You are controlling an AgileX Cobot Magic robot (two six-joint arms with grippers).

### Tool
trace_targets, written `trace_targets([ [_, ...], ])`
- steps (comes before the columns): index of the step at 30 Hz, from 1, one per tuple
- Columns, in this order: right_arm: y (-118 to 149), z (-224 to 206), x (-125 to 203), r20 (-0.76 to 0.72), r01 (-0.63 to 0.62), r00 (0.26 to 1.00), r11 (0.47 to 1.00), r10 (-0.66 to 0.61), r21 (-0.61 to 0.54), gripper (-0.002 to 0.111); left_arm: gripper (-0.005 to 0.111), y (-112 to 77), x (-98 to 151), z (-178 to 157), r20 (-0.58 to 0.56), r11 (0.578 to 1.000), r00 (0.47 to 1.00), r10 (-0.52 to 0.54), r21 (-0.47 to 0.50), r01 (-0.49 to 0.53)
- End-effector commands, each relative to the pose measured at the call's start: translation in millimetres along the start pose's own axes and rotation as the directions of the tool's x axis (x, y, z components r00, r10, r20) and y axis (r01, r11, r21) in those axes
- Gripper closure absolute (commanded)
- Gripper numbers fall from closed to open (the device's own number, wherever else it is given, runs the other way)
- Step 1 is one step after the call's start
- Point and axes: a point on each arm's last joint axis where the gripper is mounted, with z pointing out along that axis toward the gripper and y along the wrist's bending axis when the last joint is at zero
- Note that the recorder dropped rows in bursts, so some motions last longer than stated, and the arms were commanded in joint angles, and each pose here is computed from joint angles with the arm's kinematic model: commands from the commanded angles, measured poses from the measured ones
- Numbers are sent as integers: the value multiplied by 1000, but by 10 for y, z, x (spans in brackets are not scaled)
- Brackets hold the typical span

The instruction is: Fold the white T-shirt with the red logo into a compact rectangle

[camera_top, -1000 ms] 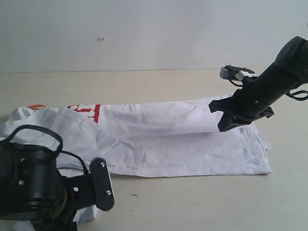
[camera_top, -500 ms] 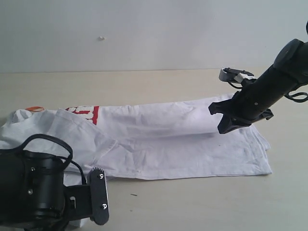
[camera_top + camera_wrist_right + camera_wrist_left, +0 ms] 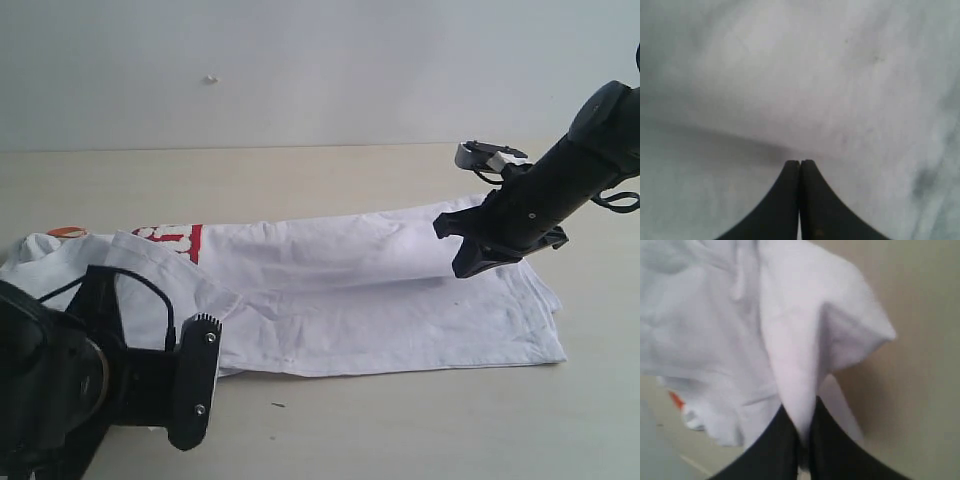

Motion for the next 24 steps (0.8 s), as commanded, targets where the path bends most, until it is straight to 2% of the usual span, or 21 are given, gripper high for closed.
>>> trace_targets([
  [1,15,-15,-13,8,5,1000,1000,-5,-4,108,106,213,-11,-53,-22,958,982,188,-218,-188],
  [4,15,-15,-13,8,5,1000,1000,-5,-4,108,106,341,-37,-84,-61,884,949,309,-351,-310],
  [6,15,-15,-13,8,5,1000,1000,-5,-4,108,106,413,-41,-79,-79,842,930,358,-403,-359],
  [8,15,-15,-13,8,5,1000,1000,-5,-4,108,106,456,-43,-36,-92,818,916,391,-421,-391],
  [11,15,-15,-13,8,5,1000,1000,-5,-4,108,98,474,-40,78,-86,821,908,410,-400,-408],
  [15,15,-15,-13,8,5,1000,1000,-5,-4,108,73,490,-22,246,-93,837,911,401,-368,-406],
  [16,18,-23,-15,10,6,1000,1000,-6,-4,108,66,504,-20,277,-90,837,915,394,-375,-398],
  [18,18,-25,-21,12,6,1000,1000,-6,-4,108,58,554,-16,328,-81,833,924,373,-409,-372],
  [19,18,-25,-21,12,6,1000,1000,-6,-4,108,56,582,-14,349,-79,828,928,364,-430,-361],
  [22,21,-32,-23,14,7,1000,1000,-7,-4,108,56,651,0,446,-54,859,959,278,-432,-273],
  [24,27,-51,-27,18,11,1000,1000,-11,-2,108,57,711,-12,470,-18,882,982,186,-438,-175],
])
